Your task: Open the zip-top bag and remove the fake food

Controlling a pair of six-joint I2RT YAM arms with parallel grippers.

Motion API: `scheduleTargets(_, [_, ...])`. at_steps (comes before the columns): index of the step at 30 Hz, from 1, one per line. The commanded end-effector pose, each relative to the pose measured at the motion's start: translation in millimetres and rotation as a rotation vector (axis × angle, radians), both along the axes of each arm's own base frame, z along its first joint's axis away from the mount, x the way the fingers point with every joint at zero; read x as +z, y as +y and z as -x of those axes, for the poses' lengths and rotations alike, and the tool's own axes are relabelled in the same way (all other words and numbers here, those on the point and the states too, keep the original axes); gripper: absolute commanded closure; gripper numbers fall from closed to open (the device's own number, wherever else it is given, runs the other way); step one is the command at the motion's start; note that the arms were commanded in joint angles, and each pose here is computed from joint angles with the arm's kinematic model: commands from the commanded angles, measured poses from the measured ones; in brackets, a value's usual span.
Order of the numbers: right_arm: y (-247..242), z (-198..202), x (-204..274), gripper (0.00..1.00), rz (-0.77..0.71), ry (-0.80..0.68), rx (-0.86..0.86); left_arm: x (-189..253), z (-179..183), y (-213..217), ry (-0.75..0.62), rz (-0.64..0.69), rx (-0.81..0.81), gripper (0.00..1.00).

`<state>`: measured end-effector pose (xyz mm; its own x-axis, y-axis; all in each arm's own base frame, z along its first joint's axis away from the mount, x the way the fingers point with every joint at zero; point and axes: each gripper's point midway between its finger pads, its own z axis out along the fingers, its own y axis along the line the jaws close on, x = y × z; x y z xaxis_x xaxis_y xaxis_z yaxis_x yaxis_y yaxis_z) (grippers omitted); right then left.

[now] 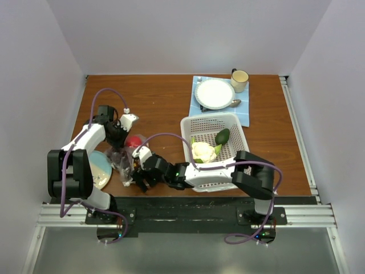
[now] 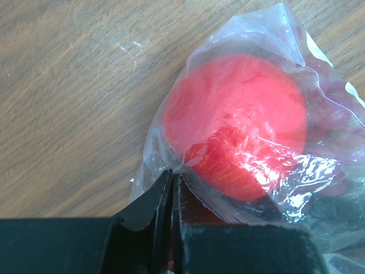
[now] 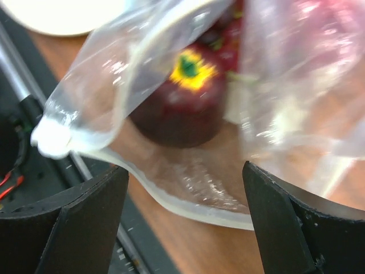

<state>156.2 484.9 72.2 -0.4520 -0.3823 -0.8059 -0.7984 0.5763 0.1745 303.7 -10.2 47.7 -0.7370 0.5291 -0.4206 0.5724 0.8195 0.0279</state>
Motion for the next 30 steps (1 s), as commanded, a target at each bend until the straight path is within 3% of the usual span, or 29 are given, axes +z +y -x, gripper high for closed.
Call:
scheduleTargets(1, [-5, -26, 55, 0.15, -0.135, -0.076, -0.040, 8, -6, 2, -0.018, -0.022, -0.004, 0.92])
scheduleTargets(8, [-19, -20, 40, 0.23, -0.126, -0.036, -0.010, 1, -4, 0, -0.001, -0.008, -0.004, 0.92])
scheduleTargets(18, [-29, 7, 54, 0.26, -0.207, 0.000, 0.103, -1, -1, 1, 0.007, -0.018, -0.009, 0.93])
scheduleTargets(24, [-26, 1, 50, 0.29, -0.206, -0.004, 0.088, -1, -1, 0, 0.006, -0.010, -0.009, 0.93])
scheduleTargets(30, [-17, -20, 48, 0.40, -0.202, -0.024, 0.067, -1, 3, 1, 0.008, -0.021, -0.013, 0.93])
